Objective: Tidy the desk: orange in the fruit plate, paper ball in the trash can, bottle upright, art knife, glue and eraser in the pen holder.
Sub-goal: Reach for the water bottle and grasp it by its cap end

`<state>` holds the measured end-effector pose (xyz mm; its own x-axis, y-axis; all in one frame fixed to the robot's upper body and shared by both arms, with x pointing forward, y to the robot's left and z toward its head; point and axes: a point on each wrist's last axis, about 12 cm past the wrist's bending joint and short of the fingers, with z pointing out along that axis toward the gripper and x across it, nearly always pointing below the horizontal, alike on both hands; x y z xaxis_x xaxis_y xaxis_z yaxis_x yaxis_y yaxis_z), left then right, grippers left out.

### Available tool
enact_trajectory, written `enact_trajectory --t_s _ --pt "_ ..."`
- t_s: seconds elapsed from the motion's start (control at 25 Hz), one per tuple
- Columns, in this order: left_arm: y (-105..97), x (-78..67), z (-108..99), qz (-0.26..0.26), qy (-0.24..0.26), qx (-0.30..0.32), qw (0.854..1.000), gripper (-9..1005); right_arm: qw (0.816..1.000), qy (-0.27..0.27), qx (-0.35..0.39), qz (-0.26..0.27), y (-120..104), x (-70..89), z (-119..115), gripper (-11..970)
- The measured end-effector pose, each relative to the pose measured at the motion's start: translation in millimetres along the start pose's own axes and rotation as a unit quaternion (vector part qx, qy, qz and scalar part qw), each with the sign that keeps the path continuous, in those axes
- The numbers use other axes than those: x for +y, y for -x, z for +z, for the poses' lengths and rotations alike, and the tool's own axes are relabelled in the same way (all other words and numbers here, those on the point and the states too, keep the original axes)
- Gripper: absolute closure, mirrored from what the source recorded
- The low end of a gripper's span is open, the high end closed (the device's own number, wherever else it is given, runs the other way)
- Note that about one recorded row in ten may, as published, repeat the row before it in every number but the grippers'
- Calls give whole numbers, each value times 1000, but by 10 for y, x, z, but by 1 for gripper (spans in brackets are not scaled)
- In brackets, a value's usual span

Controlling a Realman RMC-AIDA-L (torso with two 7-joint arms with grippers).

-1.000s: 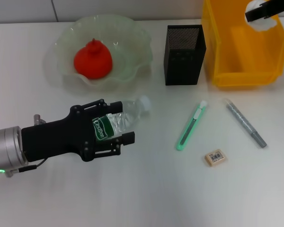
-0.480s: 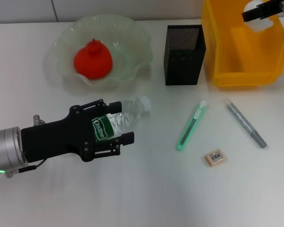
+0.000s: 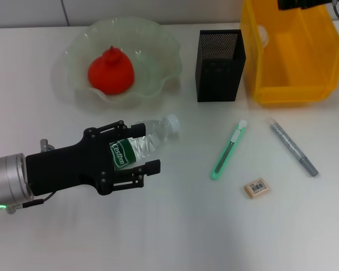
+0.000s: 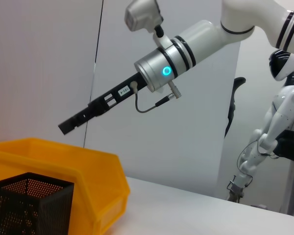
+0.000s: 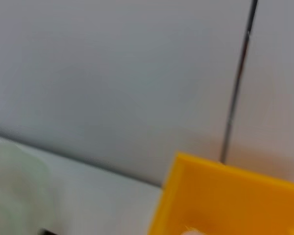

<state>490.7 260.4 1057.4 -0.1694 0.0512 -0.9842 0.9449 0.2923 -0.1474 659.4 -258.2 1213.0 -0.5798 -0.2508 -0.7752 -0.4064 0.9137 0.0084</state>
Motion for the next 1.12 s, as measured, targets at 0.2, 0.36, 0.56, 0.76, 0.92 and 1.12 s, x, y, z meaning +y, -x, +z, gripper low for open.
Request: enact_trajectory --t_s 0.2,0.36,0.56,0.76,0.92,1.12 --pt "-6 -5 -5 -1 1 0 1000 199 993 85 -74 27 -37 10 -137 265" --pt "-11 -10 -7 -2 0 0 1000 199 978 170 -119 29 -120 26 -294 266" --pt "-11 -13 -7 -2 0 0 1000 199 954 271 -128 -20 -265 121 -475 266" --pt "2 3 -3 0 1 -1 1000 198 929 347 -97 -80 -504 243 -513 267" --pt "9 17 3 2 3 0 1000 198 917 378 -78 -105 -784 275 -453 267" --pt "16 44 1 -2 7 4 1000 198 909 382 -102 -130 -1281 318 -288 267"
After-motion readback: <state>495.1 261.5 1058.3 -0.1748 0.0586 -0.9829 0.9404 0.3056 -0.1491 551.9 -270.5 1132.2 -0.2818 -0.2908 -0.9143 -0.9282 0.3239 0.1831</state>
